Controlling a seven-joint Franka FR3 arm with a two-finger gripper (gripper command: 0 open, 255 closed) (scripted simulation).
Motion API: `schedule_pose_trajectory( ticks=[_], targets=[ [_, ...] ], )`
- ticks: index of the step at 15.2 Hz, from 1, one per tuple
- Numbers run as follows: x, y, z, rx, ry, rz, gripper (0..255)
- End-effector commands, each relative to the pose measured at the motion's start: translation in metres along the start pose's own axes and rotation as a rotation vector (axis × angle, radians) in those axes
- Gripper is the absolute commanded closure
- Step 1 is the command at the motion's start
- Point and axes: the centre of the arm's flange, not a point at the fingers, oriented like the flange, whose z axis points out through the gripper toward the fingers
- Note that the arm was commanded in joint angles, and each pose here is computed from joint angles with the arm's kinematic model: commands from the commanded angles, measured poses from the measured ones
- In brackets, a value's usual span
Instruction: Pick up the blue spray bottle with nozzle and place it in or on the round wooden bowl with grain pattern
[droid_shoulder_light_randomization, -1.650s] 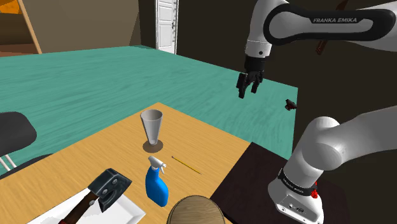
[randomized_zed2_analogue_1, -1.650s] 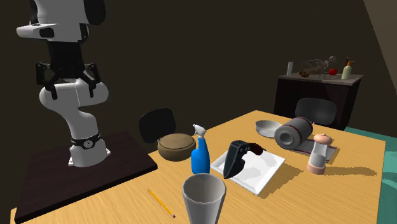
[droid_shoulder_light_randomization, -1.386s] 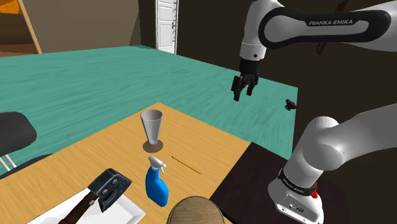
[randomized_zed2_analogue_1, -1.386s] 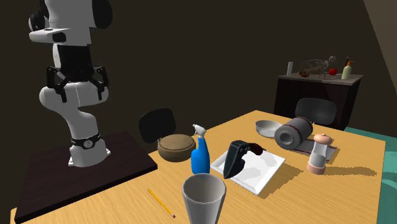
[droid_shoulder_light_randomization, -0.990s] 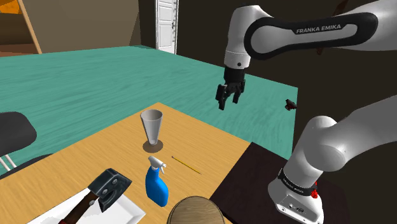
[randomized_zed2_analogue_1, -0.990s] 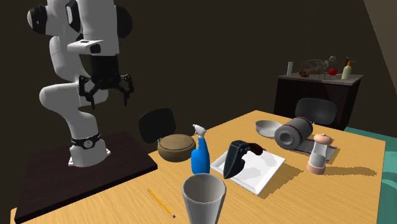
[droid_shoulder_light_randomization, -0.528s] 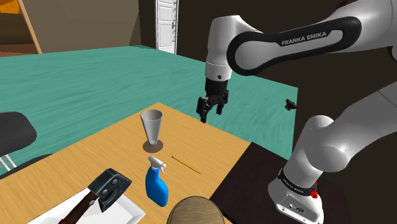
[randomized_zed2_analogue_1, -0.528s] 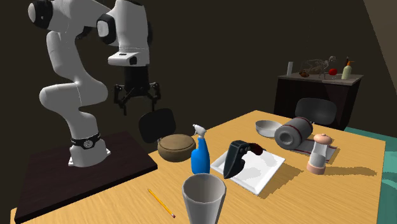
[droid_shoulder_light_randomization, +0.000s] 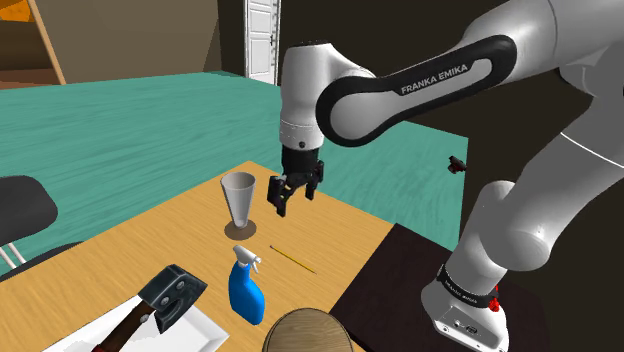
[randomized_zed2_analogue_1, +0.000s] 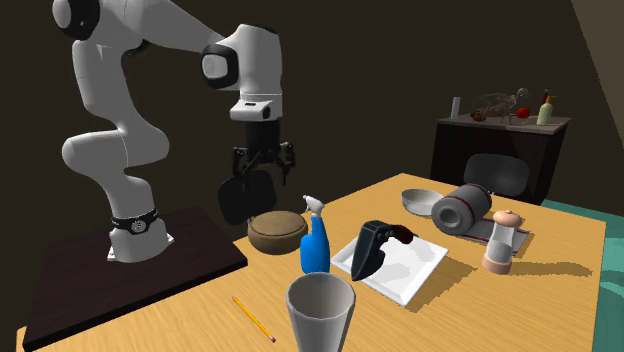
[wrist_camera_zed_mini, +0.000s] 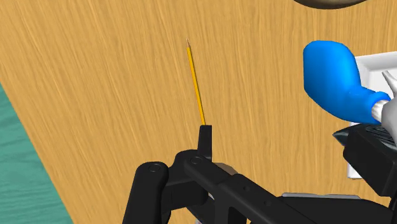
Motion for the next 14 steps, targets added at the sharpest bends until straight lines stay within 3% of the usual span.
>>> schedule_pose_trajectory(
  ticks=[1,10,14],
  targets=[
    [0.003,-0.025,0.008,0.003,0.005,-0.010,0],
    [0.020,-0.135,0.045,0.010,0.025,-0.058,0],
    [0.021,-0.136,0.061,0.010,0.025,-0.058,0]
  ],
)
